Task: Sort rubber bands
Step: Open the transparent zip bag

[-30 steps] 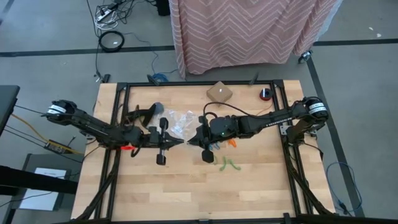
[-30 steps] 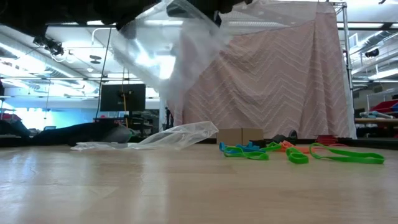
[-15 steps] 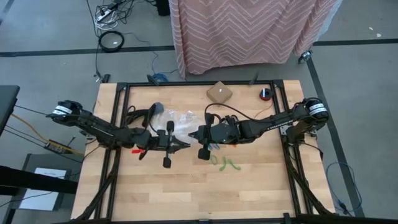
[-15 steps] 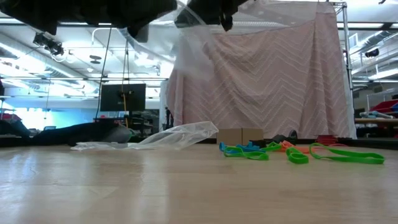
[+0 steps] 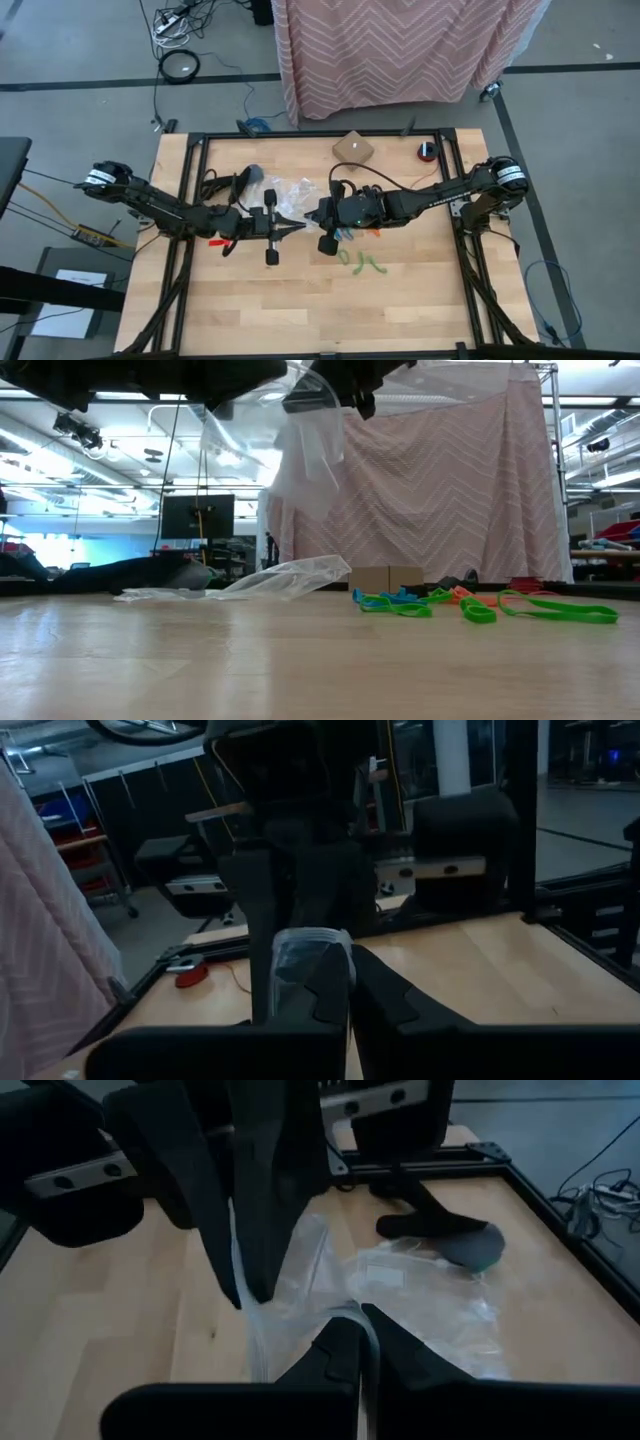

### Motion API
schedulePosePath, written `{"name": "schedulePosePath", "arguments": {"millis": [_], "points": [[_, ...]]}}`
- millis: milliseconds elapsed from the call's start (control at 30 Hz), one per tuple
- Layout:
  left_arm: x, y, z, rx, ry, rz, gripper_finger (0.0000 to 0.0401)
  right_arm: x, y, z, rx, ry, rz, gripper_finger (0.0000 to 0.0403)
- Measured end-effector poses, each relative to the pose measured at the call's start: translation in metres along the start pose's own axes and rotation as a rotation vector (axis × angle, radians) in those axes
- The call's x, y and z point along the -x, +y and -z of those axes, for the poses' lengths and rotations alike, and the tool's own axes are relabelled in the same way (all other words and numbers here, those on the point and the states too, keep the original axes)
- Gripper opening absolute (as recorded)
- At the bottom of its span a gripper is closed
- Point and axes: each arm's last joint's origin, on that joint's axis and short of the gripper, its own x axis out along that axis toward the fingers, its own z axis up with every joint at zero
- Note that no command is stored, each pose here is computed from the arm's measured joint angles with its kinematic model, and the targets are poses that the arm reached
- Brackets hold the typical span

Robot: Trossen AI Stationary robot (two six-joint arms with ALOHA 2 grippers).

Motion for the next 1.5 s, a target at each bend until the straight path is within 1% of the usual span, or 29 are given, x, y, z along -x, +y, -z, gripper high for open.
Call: {"name": "schedulePosePath", "arguments": {"millis": [133,333,433,533,700,900,1033,1133,1200,1267,1433,1500], "points": [[0.0,-0.001,0.001,-0.007,0.003,0.024,0.0026,0.0,-0.001,0.003,-0.009,0.03,0.027,0.0],[0.0,-0.002,0.006,-0.032,0.052,0.045,0.0081,0.0,-0.002,0.006,-0.01,0.046,0.072,0.0],[0.0,0.0,0.01,-0.08,0.091,0.022,0.0108,0.001,-0.003,0.005,-0.028,0.037,0.128,0.0],[0.0,0.001,0.01,-0.087,0.1,-0.016,0.0129,0.001,-0.004,0.005,-0.047,0.031,0.153,0.0],[0.001,0.003,0.01,-0.101,0.123,-0.096,0.0146,0.001,-0.006,0.008,-0.08,0.045,0.214,0.0],[0.003,0.006,0.01,-0.269,0.162,-0.164,0.0148,0.002,-0.008,0.014,-0.098,0.095,0.245,0.0],[0.005,0.009,0.011,-0.397,0.236,-0.27,0.0148,0.003,-0.008,0.015,-0.1,0.099,0.264,0.0],[0.006,0.01,0.014,-0.445,0.289,-0.332,0.0148,0.003,-0.008,0.015,-0.1,0.1,0.264,0.0],[0.007,0.008,0.013,-0.449,0.287,-0.33,0.0148,0.003,-0.008,0.015,-0.099,0.101,0.263,0.0],[0.008,0.004,0.012,-0.494,0.288,-0.31,0.0148,0.003,-0.008,0.015,-0.087,0.104,0.26,0.0],[0.013,-0.012,0.001,-0.759,0.267,-0.238,0.0148,0.002,-0.011,0.017,-0.083,0.139,0.244,0.0],[0.011,-0.019,-0.008,-0.821,0.255,-0.198,0.0148,0.002,-0.012,0.018,-0.086,0.147,0.237,0.0]]}}
